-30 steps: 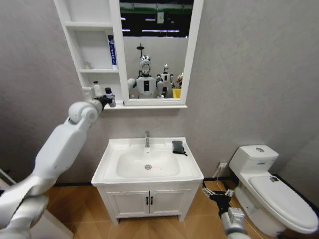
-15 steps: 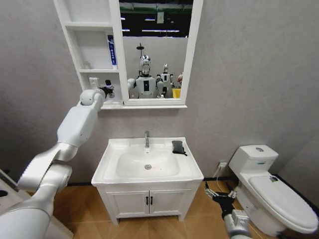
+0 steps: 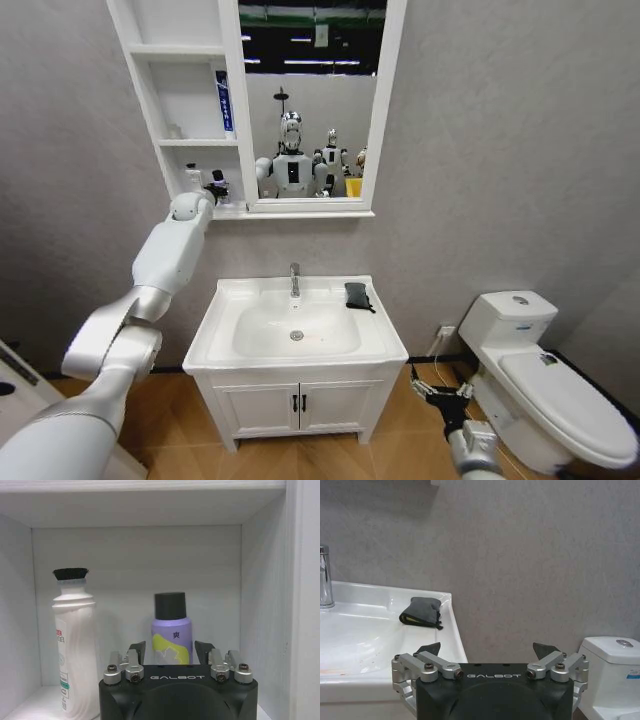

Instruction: Move facial cleanser and shampoo from washbasin to cabinet, then wipe washbasin with towel.

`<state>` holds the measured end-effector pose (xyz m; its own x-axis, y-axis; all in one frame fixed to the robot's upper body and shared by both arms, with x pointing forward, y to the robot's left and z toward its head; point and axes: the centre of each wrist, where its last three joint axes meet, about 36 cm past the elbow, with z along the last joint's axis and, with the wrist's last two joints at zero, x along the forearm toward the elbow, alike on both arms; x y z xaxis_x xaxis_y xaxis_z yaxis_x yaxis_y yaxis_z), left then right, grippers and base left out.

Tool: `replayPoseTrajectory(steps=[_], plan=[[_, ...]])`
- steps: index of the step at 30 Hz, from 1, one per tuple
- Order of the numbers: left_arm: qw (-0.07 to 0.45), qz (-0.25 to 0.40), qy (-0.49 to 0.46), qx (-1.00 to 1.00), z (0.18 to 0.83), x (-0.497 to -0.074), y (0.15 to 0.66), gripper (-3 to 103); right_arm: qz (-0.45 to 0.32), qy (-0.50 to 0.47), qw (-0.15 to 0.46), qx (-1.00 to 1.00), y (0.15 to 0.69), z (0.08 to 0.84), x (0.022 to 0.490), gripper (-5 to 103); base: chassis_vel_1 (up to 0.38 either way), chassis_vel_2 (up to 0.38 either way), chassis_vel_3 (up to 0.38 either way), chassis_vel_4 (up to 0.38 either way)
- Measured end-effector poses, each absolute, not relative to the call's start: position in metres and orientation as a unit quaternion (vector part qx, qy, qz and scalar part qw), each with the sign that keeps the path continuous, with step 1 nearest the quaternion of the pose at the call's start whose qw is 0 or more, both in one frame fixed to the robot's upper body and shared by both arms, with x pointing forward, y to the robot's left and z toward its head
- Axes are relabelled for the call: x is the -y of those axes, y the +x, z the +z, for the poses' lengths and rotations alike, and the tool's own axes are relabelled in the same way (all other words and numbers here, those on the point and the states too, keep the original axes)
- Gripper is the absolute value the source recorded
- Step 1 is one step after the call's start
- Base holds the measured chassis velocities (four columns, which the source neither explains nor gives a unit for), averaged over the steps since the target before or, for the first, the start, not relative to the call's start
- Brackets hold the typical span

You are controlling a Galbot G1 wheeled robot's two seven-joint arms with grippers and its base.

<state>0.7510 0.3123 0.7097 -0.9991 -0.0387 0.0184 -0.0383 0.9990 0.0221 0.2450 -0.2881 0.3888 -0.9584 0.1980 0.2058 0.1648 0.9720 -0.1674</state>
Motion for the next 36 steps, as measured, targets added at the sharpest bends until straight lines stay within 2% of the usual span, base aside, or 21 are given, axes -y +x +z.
replayPoseTrajectory(steps=[2,5,7,8,11,18,20,21,23,24,26,27,29,30,32,33,35,36], plan=[[0.009,-0.013,0.023,1.0,0.711,-0.312,0.751,70,0.075,-0.091,0.112,0.987,0.244,0.387,0.289,100,0.0,0.0,0.0,0.0],[0.01,-0.014,0.024,1.0,0.713,-0.312,0.75,76,0.075,-0.091,0.114,0.987,0.243,0.385,0.289,100,0.0,0.0,0.0,0.0],[0.006,-0.015,0.029,0.999,0.718,-0.314,0.749,86,0.075,-0.089,0.115,0.986,0.242,0.383,0.29,100,0.0,0.0,0.0,0.0],[0.006,-0.015,0.029,0.999,0.718,-0.314,0.749,86,0.075,-0.089,0.115,0.986,0.242,0.383,0.29,100,0.0,0.0,0.0,0.0],[-0.007,-0.015,0.037,0.999,0.73,-0.315,0.739,98,0.075,-0.089,0.116,0.986,0.242,0.383,0.29,100,0.0,0.0,0.0,0.0],[-0.018,0.003,0.041,0.999,0.745,-0.304,0.689,100,0.074,-0.09,0.113,0.987,0.243,0.384,0.289,100,0.0,0.0,0.0,0.0],[-0.017,0.016,0.019,1.0,0.737,-0.285,0.635,100,0.073,-0.089,0.111,0.987,0.244,0.385,0.288,100,0.0,0.0,0.0,0.0],[-0.017,0.016,0.019,1.0,0.737,-0.285,0.635,100,0.073,-0.089,0.111,0.987,0.244,0.385,0.288,100,0.0,0.0,0.0,0.0],[-0.016,0.022,0.009,1.0,0.724,-0.277,0.587,100,0.072,-0.087,0.109,0.988,0.244,0.386,0.286,100,0.0,0.0,0.0,0.0],[-0.016,0.022,0.009,1.0,0.724,-0.277,0.587,100,0.072,-0.087,0.109,0.988,0.244,0.386,0.286,100,0.0,0.0,0.0,0.0],[-0.017,0.024,0.006,1.0,0.706,-0.277,0.531,100,0.07,-0.09,0.101,0.988,0.246,0.39,0.285,100,0.0,0.0,0.0,0.0],[-0.017,0.024,0.006,1.0,0.706,-0.277,0.531,100,0.07,-0.09,0.101,0.988,0.246,0.39,0.285,100,0.0,0.0,0.0,0.0],[-0.003,0.018,0.022,1.0,0.67,-0.292,0.482,100,0.064,-0.095,0.084,0.99,0.248,0.4,0.282,100,0.0,0.0,0.0,0.0],[-0.003,0.018,0.022,1.0,0.67,-0.292,0.482,100,0.064,-0.095,0.084,0.99,0.248,0.4,0.282,100,0.0,0.0,0.0,0.0],[0.005,0.001,0.045,0.999,0.619,-0.309,0.433,100,0.058,-0.096,0.071,0.991,0.25,0.412,0.28,100,0.0,0.0,0.0,0.0],[0.005,0.001,0.045,0.999,0.619,-0.309,0.433,100,0.058,-0.096,0.071,0.991,0.25,0.412,0.28,100,0.0,0.0,0.0,0.0],[-0.005,-0.029,0.075,0.997,0.57,-0.322,0.375,100,0.057,-0.095,0.065,0.992,0.249,0.419,0.278,100,0.0,0.0,0.0,0.0],[-0.005,-0.029,0.075,0.997,0.57,-0.322,0.375,100,0.057,-0.095,0.065,0.992,0.249,0.419,0.278,100,0.0,0.0,0.0,0.0]])
